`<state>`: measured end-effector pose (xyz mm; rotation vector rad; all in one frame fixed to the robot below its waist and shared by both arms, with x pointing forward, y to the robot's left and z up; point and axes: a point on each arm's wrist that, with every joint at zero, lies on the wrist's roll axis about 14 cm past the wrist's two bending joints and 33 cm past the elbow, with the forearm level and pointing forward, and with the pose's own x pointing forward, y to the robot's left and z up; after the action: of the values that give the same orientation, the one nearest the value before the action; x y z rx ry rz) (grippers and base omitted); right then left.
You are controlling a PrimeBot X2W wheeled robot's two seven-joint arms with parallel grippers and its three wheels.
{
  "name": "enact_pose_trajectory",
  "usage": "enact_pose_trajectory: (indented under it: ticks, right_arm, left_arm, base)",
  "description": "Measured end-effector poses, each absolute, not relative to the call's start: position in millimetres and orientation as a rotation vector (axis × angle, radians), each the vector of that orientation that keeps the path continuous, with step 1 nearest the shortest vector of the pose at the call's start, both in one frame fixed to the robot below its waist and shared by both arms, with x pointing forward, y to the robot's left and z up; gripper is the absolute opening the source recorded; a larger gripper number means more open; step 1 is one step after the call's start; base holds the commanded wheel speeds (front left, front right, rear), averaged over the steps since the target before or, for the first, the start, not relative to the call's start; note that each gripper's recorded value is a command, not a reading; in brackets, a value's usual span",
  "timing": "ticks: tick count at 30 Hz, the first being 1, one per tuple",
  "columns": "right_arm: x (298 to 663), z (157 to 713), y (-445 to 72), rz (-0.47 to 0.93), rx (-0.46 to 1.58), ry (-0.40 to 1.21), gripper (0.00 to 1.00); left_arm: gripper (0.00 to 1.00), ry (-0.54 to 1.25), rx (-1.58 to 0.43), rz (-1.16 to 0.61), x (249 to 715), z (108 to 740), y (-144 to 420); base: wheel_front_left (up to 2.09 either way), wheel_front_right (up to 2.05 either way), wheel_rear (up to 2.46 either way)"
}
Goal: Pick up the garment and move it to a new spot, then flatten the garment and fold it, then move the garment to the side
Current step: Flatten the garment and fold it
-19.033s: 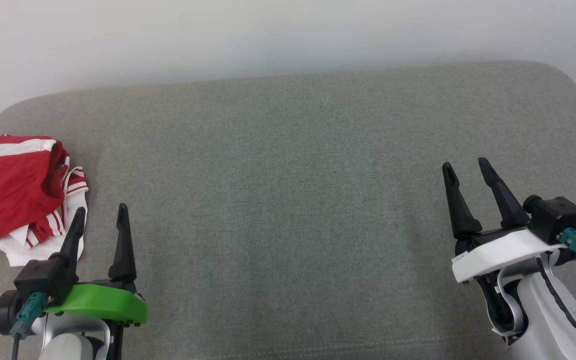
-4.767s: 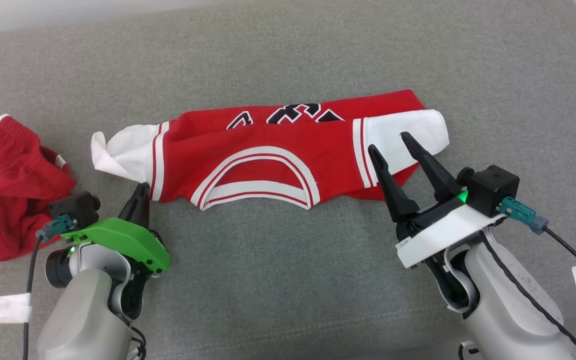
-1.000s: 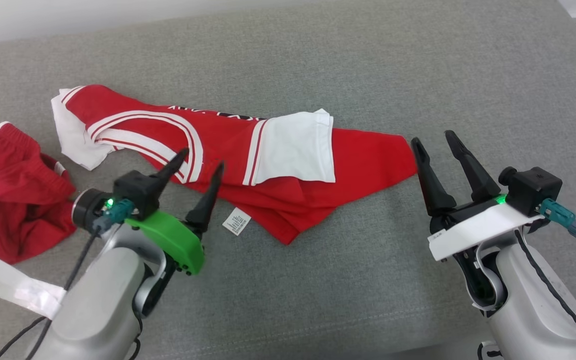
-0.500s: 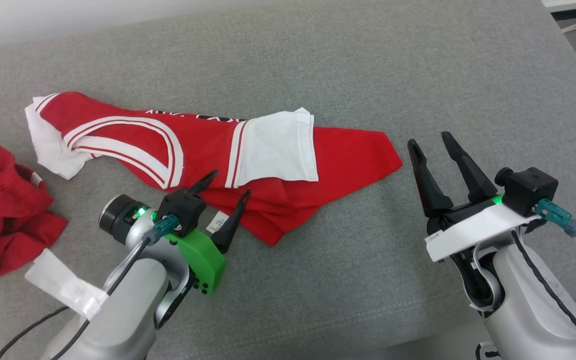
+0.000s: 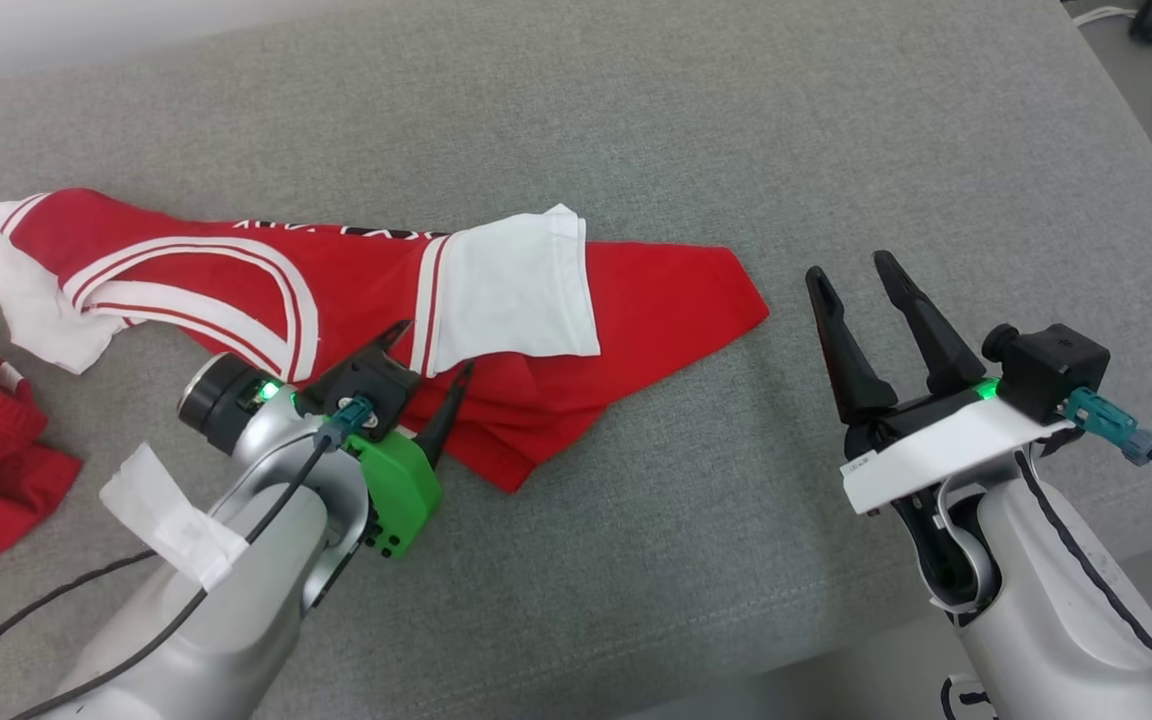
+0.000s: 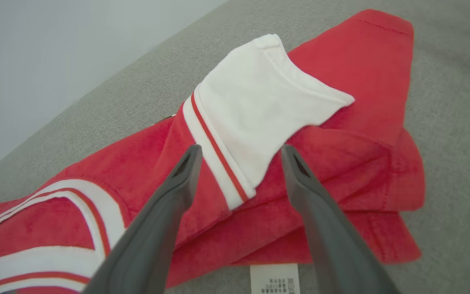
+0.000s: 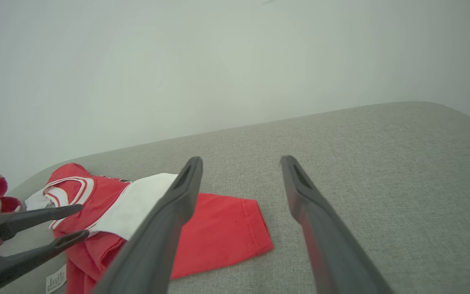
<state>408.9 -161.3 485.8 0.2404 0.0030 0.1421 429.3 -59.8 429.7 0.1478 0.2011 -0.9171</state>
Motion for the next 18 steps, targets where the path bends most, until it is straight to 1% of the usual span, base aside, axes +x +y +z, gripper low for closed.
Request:
enact_pose_trajectory:
  ticks: [8,9,10,11,12,13,15,16,17,18]
  right_arm:
    - [409,483,-165,0.12,0.25,0.007,1.0]
    - [409,483,-166,0.119,0.25,0.008,1.0]
    - [409,483,-166,0.118,0.251,0.008,1.0]
    - [409,483,-166,0.116,0.251,0.007,1.0]
    - [409,483,-167,0.115,0.251,0.007,1.0]
    - [409,483,-167,0.114,0.252,0.007,1.0]
    - [410,483,-167,0.114,0.252,0.007,1.0]
    - [410,483,-166,0.115,0.253,0.007,1.0]
    - [410,483,-166,0.116,0.254,0.007,1.0]
    - [410,483,-165,0.117,0.254,0.006,1.0]
  left_arm:
    - [1.0,0.284,0.207,-0.914,428,404,-55]
    - [0.98,0.287,0.209,-0.914,428,403,-55]
    - [0.95,0.288,0.209,-0.913,428,402,-55]
    - [0.88,0.289,0.21,-0.911,429,402,-55]
    - [0.66,0.289,0.209,-0.909,429,402,-55]
    - [0.56,0.287,0.207,-0.907,430,403,-56]
    - [0.33,0.281,0.205,-0.905,433,405,-58]
    - [0.13,0.278,0.205,-0.904,434,407,-58]
    - [0.0,0.268,0.204,-0.901,436,409,-58]
    - [0.0,0.267,0.205,-0.898,437,409,-58]
  base:
    - [0.0,0.0,0.0]
    - [0.0,0.0,0.0]
    - [0.0,0.0,0.0]
    - [0.0,0.0,0.0]
    - [0.0,0.0,0.0]
    - [0.0,0.0,0.0]
    - [0.0,0.0,0.0]
    - [0.0,0.0,0.0]
    - [0.0,0.0,0.0]
    - [0.0,0.0,0.0]
